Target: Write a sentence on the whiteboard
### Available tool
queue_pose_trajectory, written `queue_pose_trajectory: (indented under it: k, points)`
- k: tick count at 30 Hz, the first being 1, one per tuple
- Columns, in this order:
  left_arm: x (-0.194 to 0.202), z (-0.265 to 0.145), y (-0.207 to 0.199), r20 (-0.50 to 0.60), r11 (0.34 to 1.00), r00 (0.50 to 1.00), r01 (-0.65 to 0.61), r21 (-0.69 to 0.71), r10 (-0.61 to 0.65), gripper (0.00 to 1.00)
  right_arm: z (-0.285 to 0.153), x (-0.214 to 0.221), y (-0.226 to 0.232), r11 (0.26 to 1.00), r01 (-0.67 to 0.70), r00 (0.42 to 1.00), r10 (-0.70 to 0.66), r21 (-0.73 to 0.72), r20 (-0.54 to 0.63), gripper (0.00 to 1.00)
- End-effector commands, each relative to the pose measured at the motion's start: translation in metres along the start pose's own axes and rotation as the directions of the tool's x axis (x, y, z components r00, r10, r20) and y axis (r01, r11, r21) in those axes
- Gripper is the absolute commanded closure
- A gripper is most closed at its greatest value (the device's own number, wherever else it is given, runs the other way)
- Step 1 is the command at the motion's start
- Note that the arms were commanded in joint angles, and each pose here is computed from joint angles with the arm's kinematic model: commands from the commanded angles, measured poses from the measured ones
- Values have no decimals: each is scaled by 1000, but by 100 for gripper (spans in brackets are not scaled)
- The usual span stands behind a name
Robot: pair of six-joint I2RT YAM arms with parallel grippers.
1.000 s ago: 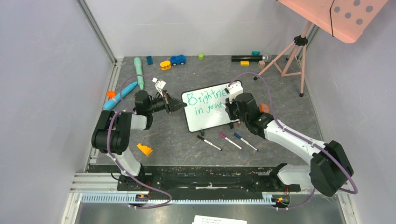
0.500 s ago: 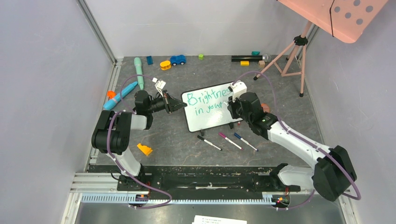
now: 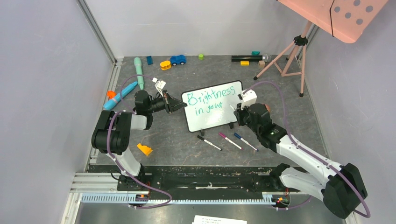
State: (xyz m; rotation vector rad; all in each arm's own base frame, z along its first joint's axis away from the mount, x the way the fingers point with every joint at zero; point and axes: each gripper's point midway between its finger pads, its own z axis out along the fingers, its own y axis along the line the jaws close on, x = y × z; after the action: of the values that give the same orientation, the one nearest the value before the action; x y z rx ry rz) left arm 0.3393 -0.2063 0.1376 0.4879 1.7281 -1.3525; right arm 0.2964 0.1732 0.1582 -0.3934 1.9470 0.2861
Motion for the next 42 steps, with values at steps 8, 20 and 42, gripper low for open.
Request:
queue_pose_trajectory:
  k: [8,20,42]
  points:
    - [-2,3,-3,1,991,991,-134,21,134,98,-15,2,-30,984,-89,993,76,153,92,100]
    - [0,2,0,-11,989,989,-146,-14,146,98,-20,1,-31,982,-107,990,91,153,109,100]
    - [2,4,-2,-19,986,986,-164,-13,164,98,-5,-16,-26,990,5,998,-14,138,67,100]
